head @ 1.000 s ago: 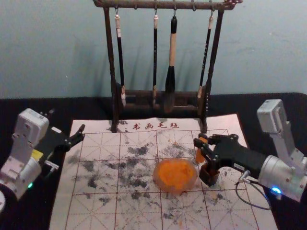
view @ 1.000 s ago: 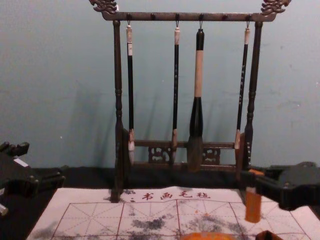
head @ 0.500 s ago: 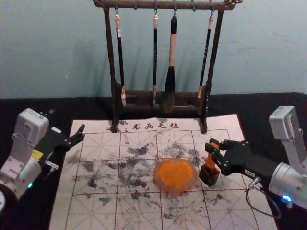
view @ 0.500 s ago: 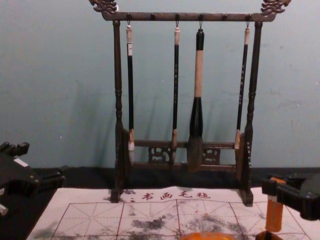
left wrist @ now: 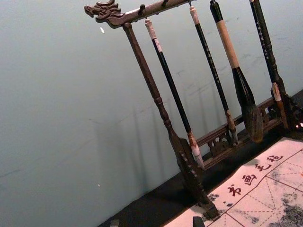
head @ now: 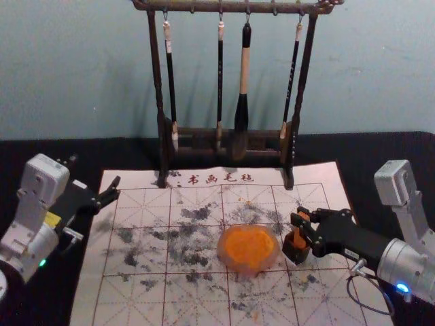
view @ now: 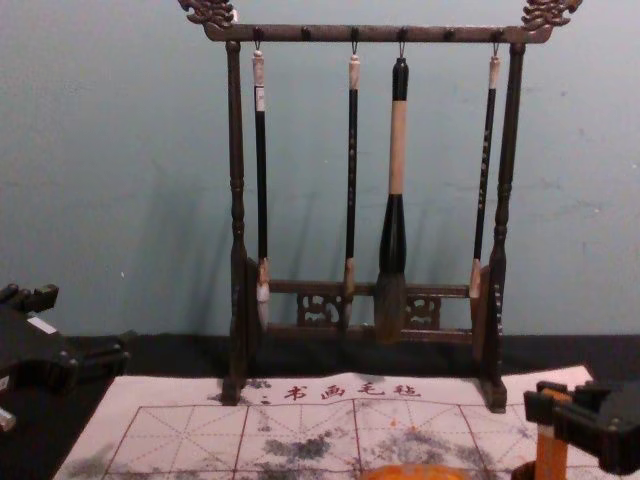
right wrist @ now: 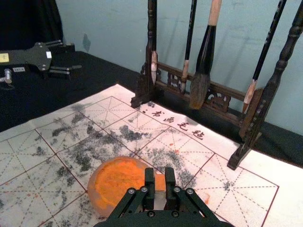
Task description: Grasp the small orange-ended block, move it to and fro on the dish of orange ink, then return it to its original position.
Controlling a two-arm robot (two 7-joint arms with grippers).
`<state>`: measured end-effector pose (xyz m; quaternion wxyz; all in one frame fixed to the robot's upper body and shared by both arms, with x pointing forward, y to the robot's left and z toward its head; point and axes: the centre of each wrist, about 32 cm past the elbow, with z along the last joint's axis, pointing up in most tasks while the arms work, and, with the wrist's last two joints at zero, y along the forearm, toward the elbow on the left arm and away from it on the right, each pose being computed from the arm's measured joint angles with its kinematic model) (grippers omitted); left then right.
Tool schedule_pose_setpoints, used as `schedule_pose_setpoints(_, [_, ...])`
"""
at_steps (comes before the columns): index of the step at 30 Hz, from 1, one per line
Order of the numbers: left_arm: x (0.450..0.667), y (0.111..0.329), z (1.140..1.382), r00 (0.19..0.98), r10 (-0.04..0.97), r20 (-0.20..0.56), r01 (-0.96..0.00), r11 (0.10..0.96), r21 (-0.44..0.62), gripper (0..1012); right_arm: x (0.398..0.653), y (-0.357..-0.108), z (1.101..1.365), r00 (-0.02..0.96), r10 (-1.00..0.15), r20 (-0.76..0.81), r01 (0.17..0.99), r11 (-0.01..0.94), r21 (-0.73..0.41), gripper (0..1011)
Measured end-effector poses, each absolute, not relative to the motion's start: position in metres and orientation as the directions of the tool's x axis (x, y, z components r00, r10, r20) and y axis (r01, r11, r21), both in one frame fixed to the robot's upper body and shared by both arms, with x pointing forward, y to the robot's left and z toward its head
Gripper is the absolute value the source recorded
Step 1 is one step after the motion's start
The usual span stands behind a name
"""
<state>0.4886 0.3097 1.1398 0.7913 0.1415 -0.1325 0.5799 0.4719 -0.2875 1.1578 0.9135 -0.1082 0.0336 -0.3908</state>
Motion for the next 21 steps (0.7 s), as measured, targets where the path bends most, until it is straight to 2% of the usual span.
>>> schedule_pose_setpoints(21, [0.489, 0.310, 1.140, 0.292, 0.880, 0.374, -0.955, 0.287, 0.070, 1001, 0.478, -0.286, 1.146, 0.693, -0.720, 0.023, 0.698, 0.664, -0.267, 87])
